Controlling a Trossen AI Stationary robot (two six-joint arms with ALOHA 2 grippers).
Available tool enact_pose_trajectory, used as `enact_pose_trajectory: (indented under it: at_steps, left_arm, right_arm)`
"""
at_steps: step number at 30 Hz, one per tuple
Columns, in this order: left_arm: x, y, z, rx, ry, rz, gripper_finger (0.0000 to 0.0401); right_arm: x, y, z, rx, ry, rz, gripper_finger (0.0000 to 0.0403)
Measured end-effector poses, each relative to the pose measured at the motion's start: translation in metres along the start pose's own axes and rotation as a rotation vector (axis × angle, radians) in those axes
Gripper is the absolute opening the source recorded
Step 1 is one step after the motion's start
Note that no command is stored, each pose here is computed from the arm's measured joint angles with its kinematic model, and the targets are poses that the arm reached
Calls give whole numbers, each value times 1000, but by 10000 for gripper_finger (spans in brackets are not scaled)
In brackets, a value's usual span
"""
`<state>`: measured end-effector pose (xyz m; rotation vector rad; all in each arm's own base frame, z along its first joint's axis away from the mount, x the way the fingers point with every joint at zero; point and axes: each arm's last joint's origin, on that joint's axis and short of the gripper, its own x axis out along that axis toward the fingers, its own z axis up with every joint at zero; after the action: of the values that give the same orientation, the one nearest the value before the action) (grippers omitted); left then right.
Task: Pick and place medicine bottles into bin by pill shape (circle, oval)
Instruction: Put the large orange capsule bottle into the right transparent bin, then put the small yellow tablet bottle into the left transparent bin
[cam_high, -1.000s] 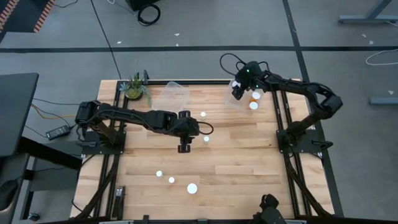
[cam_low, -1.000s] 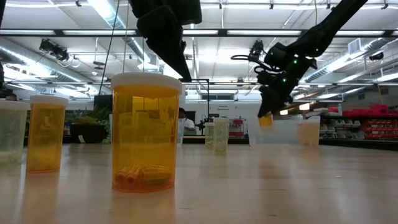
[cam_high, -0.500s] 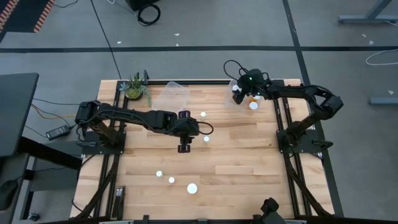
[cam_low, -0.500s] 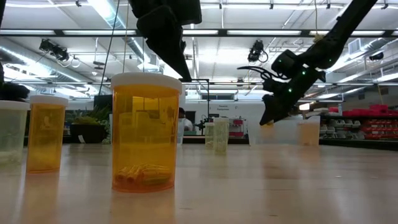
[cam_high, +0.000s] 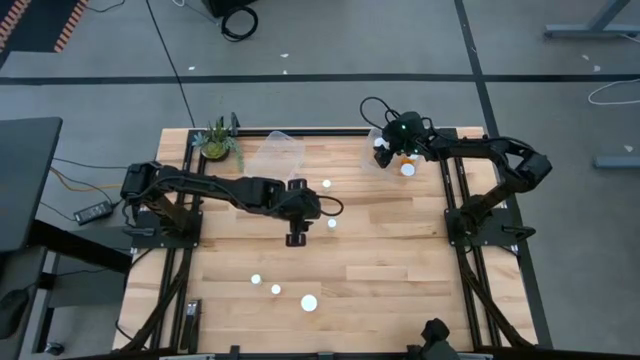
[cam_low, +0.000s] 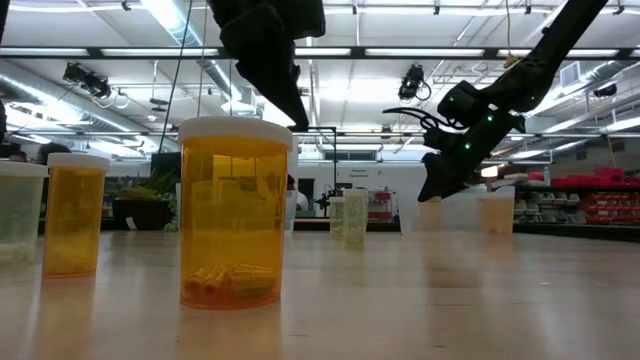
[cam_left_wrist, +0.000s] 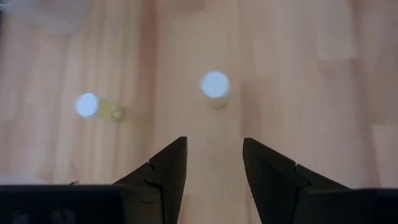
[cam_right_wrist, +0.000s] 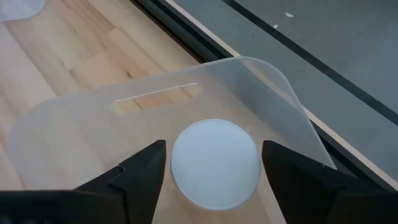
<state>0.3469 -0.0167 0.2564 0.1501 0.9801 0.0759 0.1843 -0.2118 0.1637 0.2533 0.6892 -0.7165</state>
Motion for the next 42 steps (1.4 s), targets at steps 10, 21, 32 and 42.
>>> enact_pose_trajectory:
  at_steps: [10,21,32,42]
  left_arm:
    - [-13,-10,-14,38,127,-54,149]
    - [-16,-31,-18,55,168,-81,133]
    - [-5,-32,-3,34,23,-64,183]
    - [36,1,-4,-25,71,66,193]
  right_arm:
    - [-12,0,6,-30,-32,-22,289]
    - [-66,16,23,-58,-144,-4,289]
    - [-88,77,26,-123,-205,200,287]
    - [-103,118,19,-213,-228,258,287]
